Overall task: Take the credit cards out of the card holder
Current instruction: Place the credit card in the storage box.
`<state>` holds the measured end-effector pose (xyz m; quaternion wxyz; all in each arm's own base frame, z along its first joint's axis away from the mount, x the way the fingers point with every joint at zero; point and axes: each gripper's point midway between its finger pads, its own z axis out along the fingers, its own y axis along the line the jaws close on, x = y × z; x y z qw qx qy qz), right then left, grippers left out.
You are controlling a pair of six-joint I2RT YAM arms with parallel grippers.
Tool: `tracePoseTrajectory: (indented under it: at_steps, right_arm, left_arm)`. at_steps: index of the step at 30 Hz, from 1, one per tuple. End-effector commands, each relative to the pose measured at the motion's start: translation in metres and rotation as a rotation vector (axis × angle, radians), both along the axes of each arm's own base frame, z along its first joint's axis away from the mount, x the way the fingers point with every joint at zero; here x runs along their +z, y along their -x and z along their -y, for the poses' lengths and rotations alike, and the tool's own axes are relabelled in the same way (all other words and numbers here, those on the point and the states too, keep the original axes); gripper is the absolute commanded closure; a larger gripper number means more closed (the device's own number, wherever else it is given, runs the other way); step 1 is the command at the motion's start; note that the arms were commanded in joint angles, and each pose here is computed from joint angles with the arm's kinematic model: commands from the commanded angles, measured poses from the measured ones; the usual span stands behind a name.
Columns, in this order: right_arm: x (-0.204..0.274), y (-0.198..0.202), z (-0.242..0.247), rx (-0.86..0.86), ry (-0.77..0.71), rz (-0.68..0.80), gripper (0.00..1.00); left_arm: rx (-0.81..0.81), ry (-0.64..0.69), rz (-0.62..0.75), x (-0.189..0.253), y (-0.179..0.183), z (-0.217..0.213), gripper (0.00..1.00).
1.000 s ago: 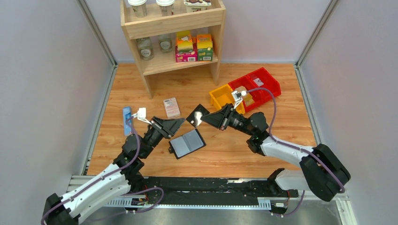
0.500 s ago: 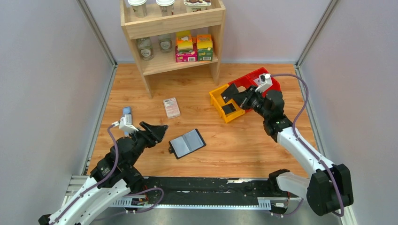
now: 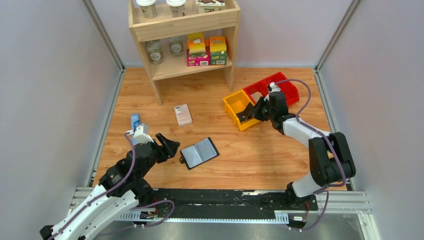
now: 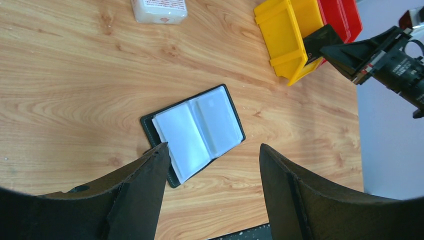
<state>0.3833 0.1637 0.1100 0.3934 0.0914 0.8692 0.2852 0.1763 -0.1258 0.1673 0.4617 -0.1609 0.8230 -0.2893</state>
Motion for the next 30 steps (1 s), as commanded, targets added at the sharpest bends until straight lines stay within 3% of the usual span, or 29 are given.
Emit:
tracePoseTrajectory:
  at_steps: [1,15,22,30]
  right_arm:
    - [0.005,-0.022,-0.013,0.004,-0.054,0.013,1.00]
    - [-0.031,-0.020,-0.029,-0.005,-0.055,-0.149,0.99]
    - [-0.030,-0.013,-0.010,-0.062,0.027,-0.161,0.75]
    - [0.015,-0.010,0.013,-0.123,0.147,-0.047,0.49]
  left_arm:
    - [-0.012,-0.007,-0.006,0.000,0.000,0.002,0.26]
    - [-0.018,0.005,-0.027,-0.005,-0.001,0.007,0.26]
    - [-0.042,0.005,-0.041,-0.005,-0.003,0.015,0.26]
    - [-0.072,0.000,-0.058,-0.009,-0.005,0.025,0.26]
